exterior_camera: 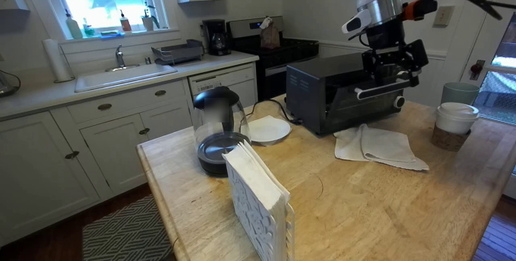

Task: Open the oven door

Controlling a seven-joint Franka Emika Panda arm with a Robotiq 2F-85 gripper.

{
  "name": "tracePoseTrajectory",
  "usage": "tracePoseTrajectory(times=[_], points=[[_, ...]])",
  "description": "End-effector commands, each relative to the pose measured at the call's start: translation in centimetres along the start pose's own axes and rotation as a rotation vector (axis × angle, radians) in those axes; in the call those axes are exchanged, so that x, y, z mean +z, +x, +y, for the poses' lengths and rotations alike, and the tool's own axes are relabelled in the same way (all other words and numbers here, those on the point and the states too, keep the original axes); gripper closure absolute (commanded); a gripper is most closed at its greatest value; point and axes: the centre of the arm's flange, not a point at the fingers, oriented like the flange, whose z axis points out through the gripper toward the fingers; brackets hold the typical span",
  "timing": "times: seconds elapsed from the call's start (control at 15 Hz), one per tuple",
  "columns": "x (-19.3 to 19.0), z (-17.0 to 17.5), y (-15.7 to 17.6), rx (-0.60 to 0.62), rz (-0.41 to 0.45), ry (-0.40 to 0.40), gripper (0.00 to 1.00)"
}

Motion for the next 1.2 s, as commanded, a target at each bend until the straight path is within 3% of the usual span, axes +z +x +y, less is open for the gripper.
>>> tracePoseTrajectory(times=[0.0,0.4,0.6,0.93,1.13], points=[[0.8,-5.6,1.3,-0.019,-0.077,0.051,0.0],[1.6,-9.7,3.1,-0.087,-0.132,0.155,0.0],[-0.1,-10.5,2.8,-0.07,-0.091,-0.015,0.0],[-1.6,-8.3,1.7,0.05,-0.072,-0.256,0.0],[-2.4,-7.5,1.3,0.165,0.027,-0.349,0.0]])
